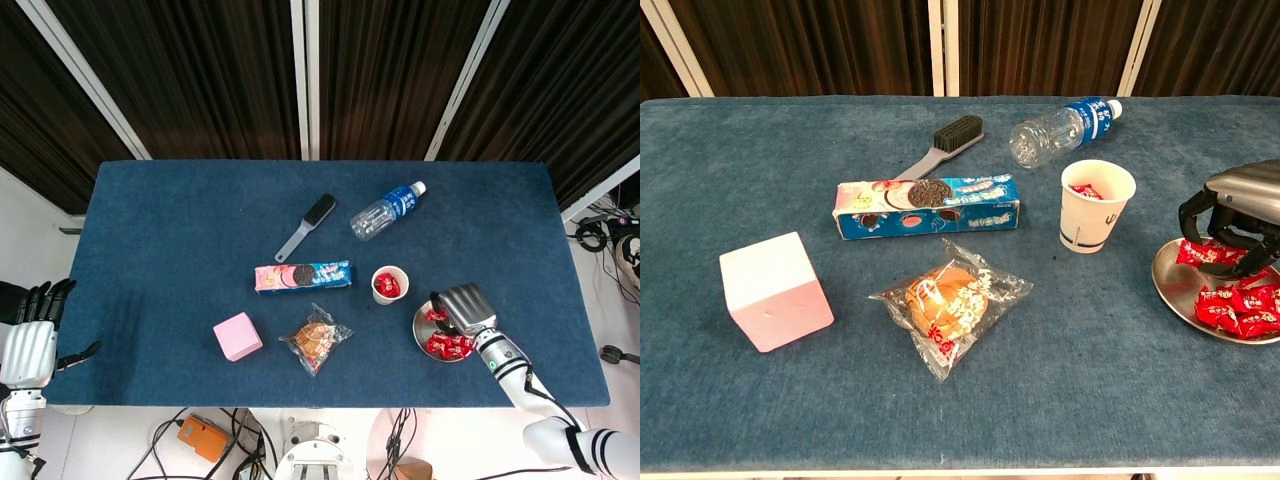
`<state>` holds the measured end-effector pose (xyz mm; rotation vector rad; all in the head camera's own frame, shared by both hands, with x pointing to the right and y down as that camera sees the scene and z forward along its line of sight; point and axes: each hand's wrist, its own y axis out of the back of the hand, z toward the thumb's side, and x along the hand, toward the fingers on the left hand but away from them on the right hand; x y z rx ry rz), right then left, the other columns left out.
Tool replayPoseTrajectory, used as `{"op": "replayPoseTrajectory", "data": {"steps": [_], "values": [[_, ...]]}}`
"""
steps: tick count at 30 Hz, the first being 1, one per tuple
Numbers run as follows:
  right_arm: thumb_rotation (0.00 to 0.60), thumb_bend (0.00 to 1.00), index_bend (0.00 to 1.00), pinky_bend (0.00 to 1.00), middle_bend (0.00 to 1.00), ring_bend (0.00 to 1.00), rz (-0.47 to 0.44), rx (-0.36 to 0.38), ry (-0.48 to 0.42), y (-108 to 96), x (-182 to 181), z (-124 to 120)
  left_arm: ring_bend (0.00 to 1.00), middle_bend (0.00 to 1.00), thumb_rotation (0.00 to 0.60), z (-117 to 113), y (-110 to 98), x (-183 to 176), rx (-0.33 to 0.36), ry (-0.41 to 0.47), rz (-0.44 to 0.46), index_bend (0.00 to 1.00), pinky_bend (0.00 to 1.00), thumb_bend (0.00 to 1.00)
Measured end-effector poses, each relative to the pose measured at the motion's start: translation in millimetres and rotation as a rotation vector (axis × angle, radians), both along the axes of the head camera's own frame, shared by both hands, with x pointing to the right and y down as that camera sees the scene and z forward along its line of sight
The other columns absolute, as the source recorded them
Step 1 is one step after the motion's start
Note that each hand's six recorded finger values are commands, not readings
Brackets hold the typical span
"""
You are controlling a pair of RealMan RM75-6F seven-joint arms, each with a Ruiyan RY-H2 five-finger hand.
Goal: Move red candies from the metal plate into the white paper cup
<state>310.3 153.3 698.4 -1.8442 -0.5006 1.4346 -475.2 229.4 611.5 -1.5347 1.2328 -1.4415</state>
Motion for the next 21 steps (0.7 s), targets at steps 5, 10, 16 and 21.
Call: {"op": "replayPoseTrajectory", "data": {"steps": [5, 10, 16, 21], "values": [[0.6, 0.5, 0.68, 1.0, 0.94, 1.0, 0.034, 0.04, -0.082, -15, -6, -28, 0.0, 0.09, 0.6, -1, -2, 1, 0.005, 0.002, 0.003, 0.09, 0.0, 0.02], [0.6, 0.5, 0.68, 1.0, 0.94, 1.0, 0.047, 0.111, -0.188, -53, -29, -55, 0.0, 0.09, 0.6, -1, -4, 3, 0.006, 0.003, 0.011, 0.09, 0.0, 0.02], [0.6, 0.5, 0.66, 1.0, 0.94, 1.0, 0.012, 0.096, -0.245, -75, -68, -50, 0.0, 0.09, 0.6, -1, -5, 4, 0.006, -0.006, 0.012, 0.09, 0.0, 0.02], [0.6, 0.5, 0.64, 1.0, 0.94, 1.0, -0.013, 0.077, -0.231, -76, -83, -36, 0.0, 0.09, 0.6, 1, -4, 3, -0.005, -0.01, 0.008, 0.09, 0.0, 0.02]]}}
